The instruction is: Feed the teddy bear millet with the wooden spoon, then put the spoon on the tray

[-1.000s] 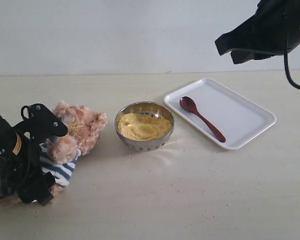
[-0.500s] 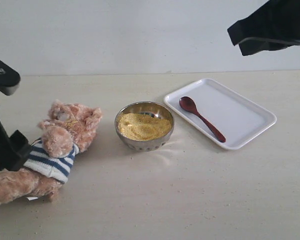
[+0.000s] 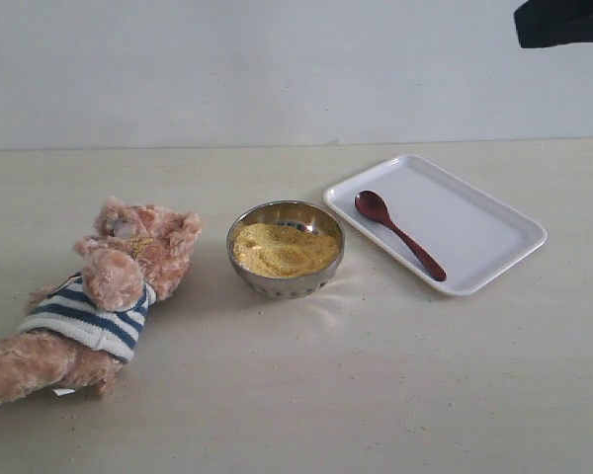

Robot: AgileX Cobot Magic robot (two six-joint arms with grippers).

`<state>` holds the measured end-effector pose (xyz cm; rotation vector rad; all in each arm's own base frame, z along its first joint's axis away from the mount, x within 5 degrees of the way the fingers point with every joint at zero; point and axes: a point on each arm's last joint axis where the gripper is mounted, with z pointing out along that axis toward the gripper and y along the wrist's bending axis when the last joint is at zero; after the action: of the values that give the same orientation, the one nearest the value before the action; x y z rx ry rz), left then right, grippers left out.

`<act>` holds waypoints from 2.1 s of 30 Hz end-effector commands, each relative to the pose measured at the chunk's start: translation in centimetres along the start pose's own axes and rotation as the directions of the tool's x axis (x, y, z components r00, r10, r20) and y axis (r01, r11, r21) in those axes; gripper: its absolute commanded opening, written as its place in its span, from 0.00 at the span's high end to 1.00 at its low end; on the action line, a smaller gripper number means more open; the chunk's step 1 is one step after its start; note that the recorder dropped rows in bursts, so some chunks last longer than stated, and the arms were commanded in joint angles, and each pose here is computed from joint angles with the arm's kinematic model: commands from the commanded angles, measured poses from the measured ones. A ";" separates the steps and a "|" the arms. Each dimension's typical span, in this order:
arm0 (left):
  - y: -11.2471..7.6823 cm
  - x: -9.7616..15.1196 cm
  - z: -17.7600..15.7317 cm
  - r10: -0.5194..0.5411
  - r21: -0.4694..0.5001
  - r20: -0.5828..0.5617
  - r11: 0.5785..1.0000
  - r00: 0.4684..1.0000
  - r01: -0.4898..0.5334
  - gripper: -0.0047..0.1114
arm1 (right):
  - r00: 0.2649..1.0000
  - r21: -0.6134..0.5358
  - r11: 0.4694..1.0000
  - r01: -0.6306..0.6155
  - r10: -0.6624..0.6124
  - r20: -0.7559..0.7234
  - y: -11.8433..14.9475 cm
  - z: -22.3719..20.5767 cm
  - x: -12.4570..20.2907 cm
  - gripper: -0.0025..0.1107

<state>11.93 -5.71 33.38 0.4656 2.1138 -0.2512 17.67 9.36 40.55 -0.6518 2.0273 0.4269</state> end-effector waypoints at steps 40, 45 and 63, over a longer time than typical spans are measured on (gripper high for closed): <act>-0.2 8.5 -7.1 -0.173 0.161 0.657 0.983 0.733 0.087 0.92 | 0.930 0.033 0.997 -0.070 0.053 0.363 3.5 -6.6 19.1 0.98; -0.1 11.7 -2.4 -0.170 0.140 0.632 0.985 0.757 0.104 0.92 | 0.972 0.150 0.989 0.000 -0.035 0.234 2.1 -3.3 22.9 0.98; 0.0 15.1 0.9 -0.102 0.079 0.518 0.994 0.849 0.071 0.92 | 0.960 0.235 0.971 0.047 -0.109 0.257 1.4 -1.2 26.6 0.98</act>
<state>5.02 -2.61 20.34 0.2766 1.5984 -0.4657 4.80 2.52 18.49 -0.4942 1.7505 0.2323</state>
